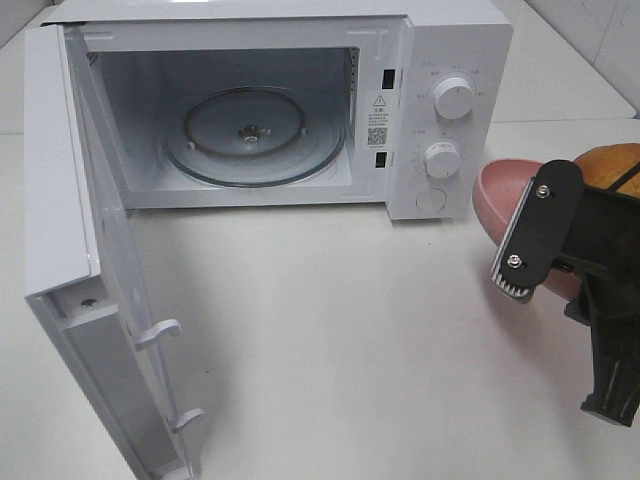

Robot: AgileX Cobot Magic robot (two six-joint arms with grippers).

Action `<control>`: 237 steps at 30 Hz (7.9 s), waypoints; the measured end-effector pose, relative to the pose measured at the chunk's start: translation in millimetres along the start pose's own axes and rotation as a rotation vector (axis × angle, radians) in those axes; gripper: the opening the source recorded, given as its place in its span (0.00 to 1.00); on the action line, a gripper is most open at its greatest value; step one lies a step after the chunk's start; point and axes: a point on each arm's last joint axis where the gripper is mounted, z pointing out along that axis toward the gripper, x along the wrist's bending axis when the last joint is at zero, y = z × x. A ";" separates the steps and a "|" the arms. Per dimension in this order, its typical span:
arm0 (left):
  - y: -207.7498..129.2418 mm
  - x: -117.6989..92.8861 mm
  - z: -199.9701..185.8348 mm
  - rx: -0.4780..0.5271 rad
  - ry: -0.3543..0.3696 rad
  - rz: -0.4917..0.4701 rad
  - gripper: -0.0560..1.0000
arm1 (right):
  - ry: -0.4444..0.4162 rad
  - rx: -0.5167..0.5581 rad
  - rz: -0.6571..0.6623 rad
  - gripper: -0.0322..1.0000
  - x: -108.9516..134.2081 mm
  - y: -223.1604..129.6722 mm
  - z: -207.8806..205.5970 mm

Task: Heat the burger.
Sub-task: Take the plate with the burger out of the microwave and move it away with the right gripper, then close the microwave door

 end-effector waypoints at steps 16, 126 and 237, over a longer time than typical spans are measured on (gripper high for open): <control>0.0 0.0 0.0 0.000 0.000 0.000 0.05 | 0.017 0.230 0.026 0.12 12.9 -0.1 55.8; 0.0 0.0 0.0 0.000 0.000 0.000 0.05 | -0.053 -0.010 1.169 0.77 -10.7 -109.6 -121.8; 100.0 -158.9 413.2 0.199 -0.342 0.178 0.05 | -0.309 -0.504 1.093 0.69 51.1 -135.2 -154.2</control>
